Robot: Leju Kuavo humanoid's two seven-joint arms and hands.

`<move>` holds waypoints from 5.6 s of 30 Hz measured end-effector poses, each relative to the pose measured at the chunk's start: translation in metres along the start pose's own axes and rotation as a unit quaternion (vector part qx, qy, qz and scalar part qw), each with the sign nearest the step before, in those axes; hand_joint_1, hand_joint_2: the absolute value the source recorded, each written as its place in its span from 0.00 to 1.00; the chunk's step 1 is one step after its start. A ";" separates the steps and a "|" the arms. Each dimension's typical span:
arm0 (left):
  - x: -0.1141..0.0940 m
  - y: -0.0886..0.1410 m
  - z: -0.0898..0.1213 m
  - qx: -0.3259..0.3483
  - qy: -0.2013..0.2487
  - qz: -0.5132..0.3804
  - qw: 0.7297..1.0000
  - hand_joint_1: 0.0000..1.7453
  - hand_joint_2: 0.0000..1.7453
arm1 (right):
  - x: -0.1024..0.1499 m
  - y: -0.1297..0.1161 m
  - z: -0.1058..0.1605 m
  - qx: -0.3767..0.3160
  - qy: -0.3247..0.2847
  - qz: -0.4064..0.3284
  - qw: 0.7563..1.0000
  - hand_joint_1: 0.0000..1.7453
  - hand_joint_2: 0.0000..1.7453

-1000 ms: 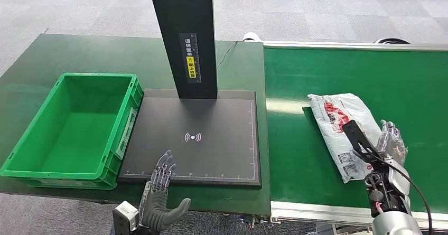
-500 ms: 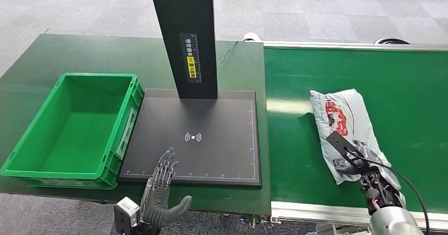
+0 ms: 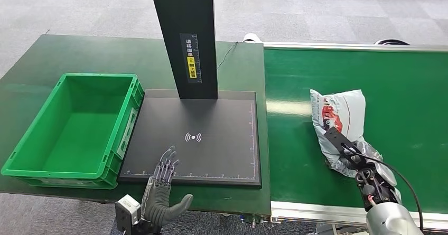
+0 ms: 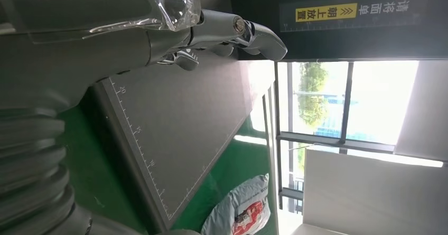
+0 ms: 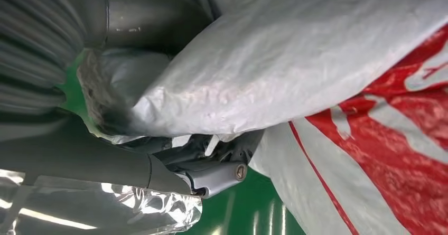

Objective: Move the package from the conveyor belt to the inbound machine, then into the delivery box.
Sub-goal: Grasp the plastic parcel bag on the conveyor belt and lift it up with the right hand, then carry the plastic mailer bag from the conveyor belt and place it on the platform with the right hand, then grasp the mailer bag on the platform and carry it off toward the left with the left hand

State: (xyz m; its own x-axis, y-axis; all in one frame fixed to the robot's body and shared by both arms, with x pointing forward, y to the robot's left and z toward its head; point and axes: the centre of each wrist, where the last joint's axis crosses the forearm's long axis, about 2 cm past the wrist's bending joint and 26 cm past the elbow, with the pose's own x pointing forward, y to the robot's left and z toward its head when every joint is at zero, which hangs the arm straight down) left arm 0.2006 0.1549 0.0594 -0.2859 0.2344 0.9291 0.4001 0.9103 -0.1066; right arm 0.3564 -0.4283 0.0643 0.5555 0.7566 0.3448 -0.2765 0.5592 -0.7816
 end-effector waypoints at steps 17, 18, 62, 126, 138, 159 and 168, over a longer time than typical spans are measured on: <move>-0.002 -0.002 0.002 0.025 -0.010 -0.014 1.000 0.00 1.00 | 0.013 -0.020 0.009 -0.356 -0.264 -0.335 0.831 1.00 1.00; -0.003 -0.002 0.002 0.027 -0.011 -0.013 0.999 0.00 1.00 | 0.015 -0.021 0.011 -0.366 -0.270 -0.361 0.814 1.00 1.00; -0.004 0.000 -0.012 0.025 -0.011 -0.016 1.000 0.00 1.00 | 0.266 0.153 0.124 0.278 -0.393 -0.394 0.783 0.00 1.00; -0.008 0.039 -0.181 -0.082 0.165 -0.619 0.763 0.00 1.00 | 0.149 0.124 0.132 0.062 -0.569 -0.536 0.621 0.00 1.00; -0.005 0.062 -0.189 -0.089 0.215 -0.630 0.741 0.24 1.00 | 0.147 0.124 0.129 0.060 -0.564 -0.544 0.619 0.00 1.00; -0.010 0.071 -0.172 -0.024 0.084 -0.601 0.795 1.00 1.00 | 0.142 0.126 0.128 0.059 -0.549 -0.557 0.620 0.00 1.00; 0.001 0.074 -0.154 0.112 -0.082 -0.478 0.867 1.00 1.00 | 0.141 0.127 0.127 0.059 -0.542 -0.568 0.616 0.00 1.00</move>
State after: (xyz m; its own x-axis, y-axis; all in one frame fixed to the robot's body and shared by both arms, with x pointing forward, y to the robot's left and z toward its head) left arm 0.3634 0.1697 0.1069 -0.5219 -0.6356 0.5688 -0.2623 0.7542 0.6020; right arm 0.3001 -0.2071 0.0795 -0.3903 -0.3998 0.8293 -0.2830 0.9093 0.3052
